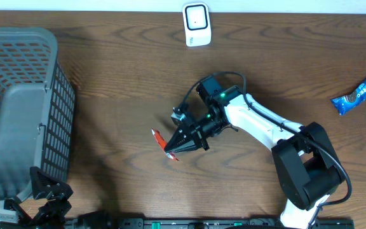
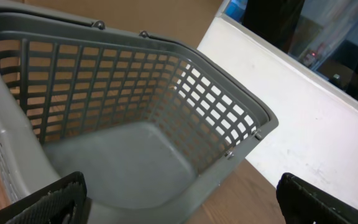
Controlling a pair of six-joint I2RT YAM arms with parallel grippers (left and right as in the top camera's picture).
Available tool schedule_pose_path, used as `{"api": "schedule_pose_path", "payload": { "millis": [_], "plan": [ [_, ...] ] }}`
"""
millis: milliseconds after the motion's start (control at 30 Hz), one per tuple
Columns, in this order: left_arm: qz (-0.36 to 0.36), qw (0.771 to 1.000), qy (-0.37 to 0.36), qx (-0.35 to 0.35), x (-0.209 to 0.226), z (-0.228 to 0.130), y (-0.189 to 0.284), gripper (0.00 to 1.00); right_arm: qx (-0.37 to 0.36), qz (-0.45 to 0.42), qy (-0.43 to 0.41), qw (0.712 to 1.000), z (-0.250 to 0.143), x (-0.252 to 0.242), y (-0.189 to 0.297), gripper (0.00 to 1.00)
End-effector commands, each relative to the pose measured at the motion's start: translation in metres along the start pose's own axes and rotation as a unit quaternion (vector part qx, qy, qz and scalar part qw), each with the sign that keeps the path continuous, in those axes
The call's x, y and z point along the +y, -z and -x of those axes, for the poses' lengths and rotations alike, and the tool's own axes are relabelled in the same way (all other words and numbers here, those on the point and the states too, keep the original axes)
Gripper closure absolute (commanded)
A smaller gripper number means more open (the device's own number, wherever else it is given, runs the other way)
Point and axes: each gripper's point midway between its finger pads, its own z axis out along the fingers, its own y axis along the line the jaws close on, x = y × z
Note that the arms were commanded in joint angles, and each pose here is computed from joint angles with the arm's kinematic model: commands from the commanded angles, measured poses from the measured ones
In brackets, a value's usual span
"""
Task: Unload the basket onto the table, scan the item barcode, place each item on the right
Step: 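Lift the red Nescafe stick upward with the right gripper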
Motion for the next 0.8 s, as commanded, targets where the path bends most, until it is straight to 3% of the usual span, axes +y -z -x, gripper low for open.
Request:
{"api": "schedule_pose_path", "payload": {
  "millis": [0, 300, 400, 500, 600, 667, 767],
  "plan": [
    [0.000, 1.000, -0.008, -0.002, 0.000, 0.001, 0.000, 0.02, 0.015, 0.026, -0.069, 0.997, -0.004, 0.012, 0.002, 0.99],
    [0.000, 1.000, -0.008, -0.002, 0.000, 0.001, 0.000, 0.02, 0.014, 0.021, -0.105, 0.994, -0.007, 0.008, 0.002, 0.99],
    [0.000, 1.000, -0.008, -0.002, 0.000, 0.001, 0.000, 0.02, -0.044, -0.067, -0.093, 0.992, 0.011, -0.023, 0.004, 0.98],
    [0.000, 1.000, -0.008, -0.002, 0.000, 0.001, 0.000, 0.02, -0.146, -0.228, -0.118, 0.956, 0.034, -0.081, 0.027, 0.99],
    [0.000, 1.000, -0.008, -0.002, 0.000, 0.001, 0.000, 0.02, -0.230, -0.343, -0.184, 0.892, 0.041, -0.121, 0.061, 0.99],
    [0.000, 1.000, -0.008, -0.002, 0.000, 0.001, 0.000, 0.02, -0.253, -0.360, -0.244, 0.864, 0.034, -0.131, 0.069, 0.99],
    [0.000, 1.000, -0.008, -0.002, 0.000, 0.001, 0.000, 0.02, -0.238, -0.343, -0.279, 0.865, 0.024, -0.129, 0.062, 0.99]
  ]
}}
